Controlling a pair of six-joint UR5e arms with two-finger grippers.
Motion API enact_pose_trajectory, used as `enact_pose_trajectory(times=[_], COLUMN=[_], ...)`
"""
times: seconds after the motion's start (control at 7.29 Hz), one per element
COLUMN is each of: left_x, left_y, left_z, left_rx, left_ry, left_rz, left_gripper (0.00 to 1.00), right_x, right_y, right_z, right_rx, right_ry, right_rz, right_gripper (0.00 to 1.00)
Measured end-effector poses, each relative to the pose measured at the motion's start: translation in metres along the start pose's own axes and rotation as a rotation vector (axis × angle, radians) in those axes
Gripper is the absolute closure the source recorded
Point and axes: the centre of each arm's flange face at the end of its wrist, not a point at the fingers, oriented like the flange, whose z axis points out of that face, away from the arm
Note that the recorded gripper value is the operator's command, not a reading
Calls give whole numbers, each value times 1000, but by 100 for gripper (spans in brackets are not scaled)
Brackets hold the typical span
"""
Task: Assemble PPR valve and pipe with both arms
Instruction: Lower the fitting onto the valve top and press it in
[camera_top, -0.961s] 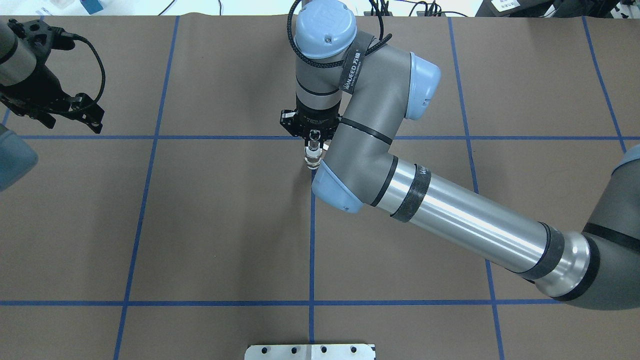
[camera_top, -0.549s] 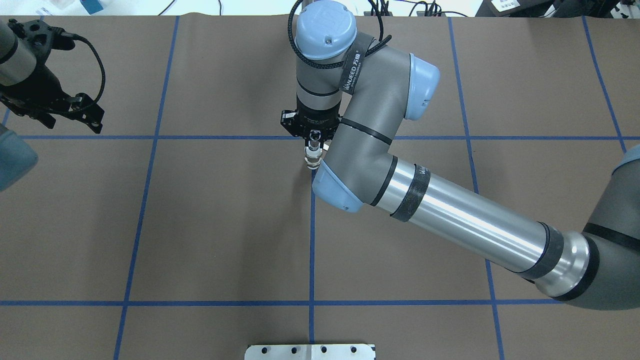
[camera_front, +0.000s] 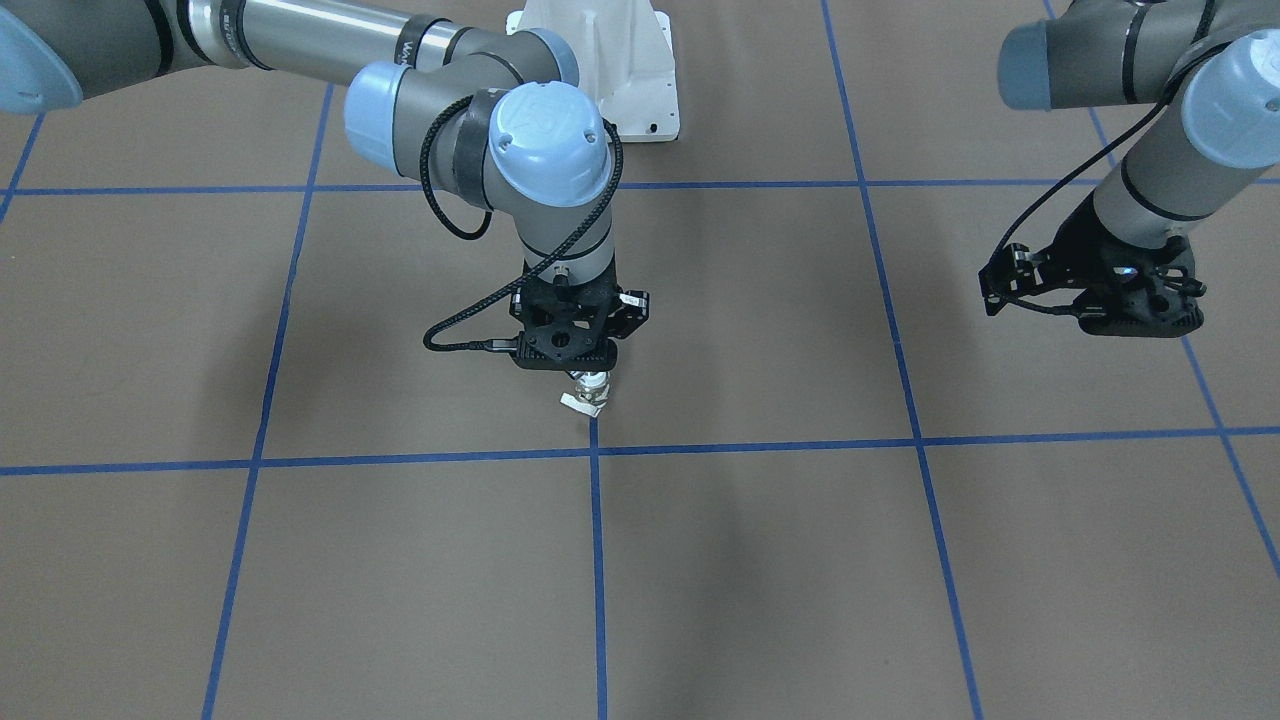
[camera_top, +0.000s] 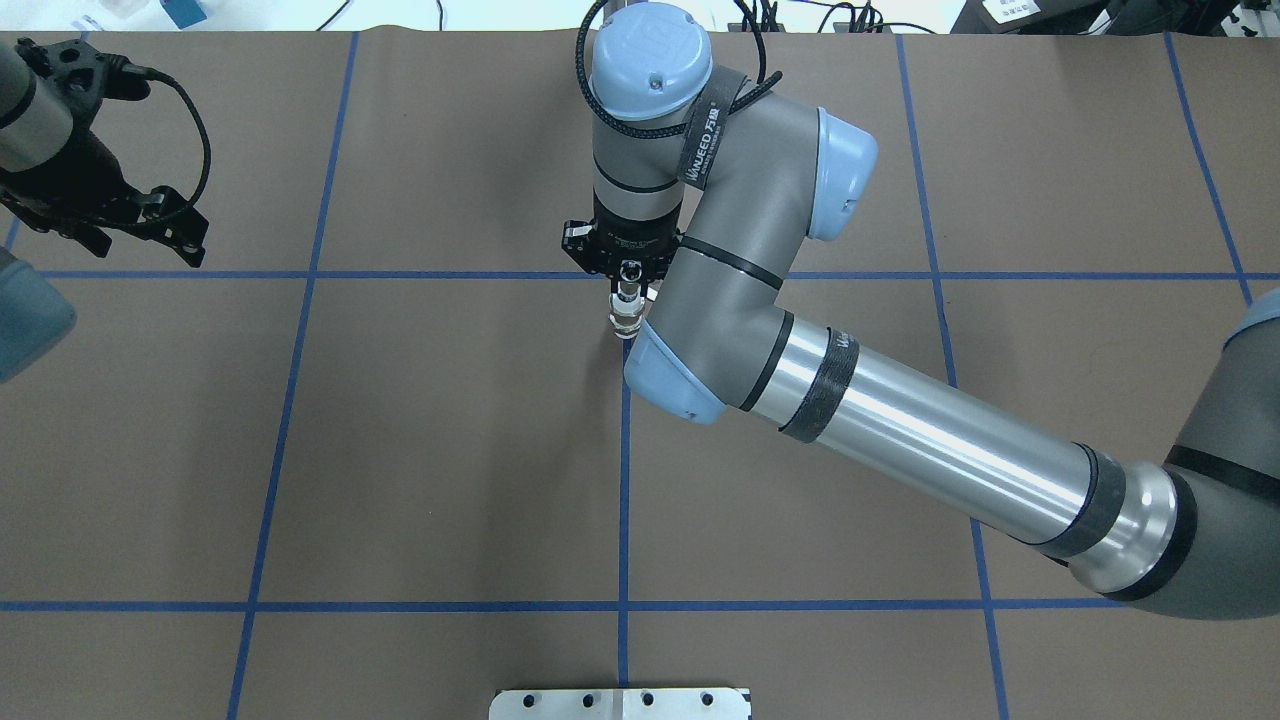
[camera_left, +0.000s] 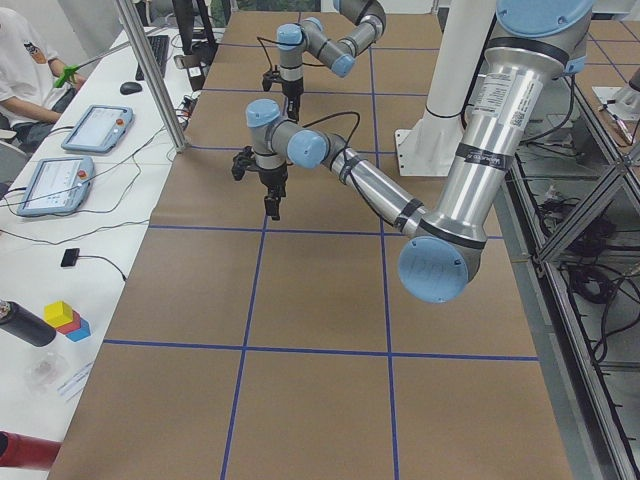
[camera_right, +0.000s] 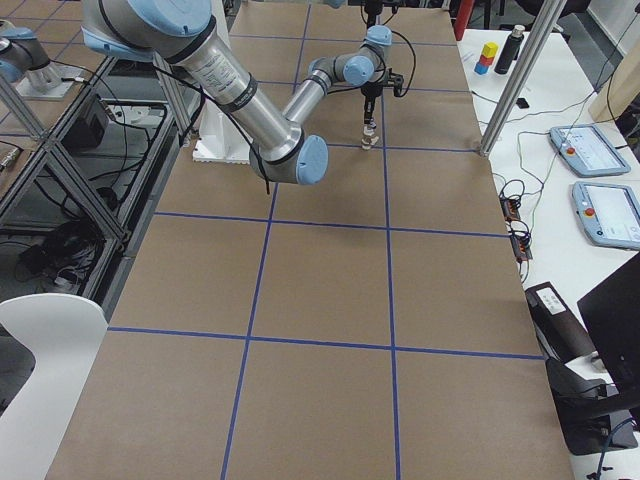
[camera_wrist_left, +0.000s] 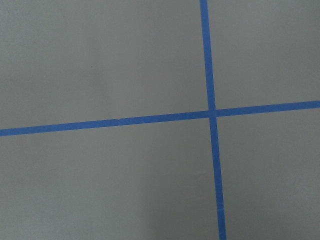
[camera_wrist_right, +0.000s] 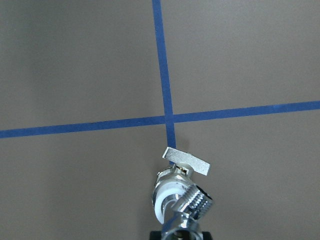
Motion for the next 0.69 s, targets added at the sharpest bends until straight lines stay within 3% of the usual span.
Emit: enact_pose_trajectory(times=[0.55, 0.69], left_x=[0, 0], left_y=[0, 0], left_z=[0, 0], left_rx=[0, 0], left_ry=[0, 0], left_rz=[-1, -1], left_gripper=[0, 0], right_x=[-1, -1], right_y=[1, 2], right_z=[3, 3], right_rx=[-4, -2], right_ry=[3, -1], right_rz=[-3, -8], right_gripper=[100, 92])
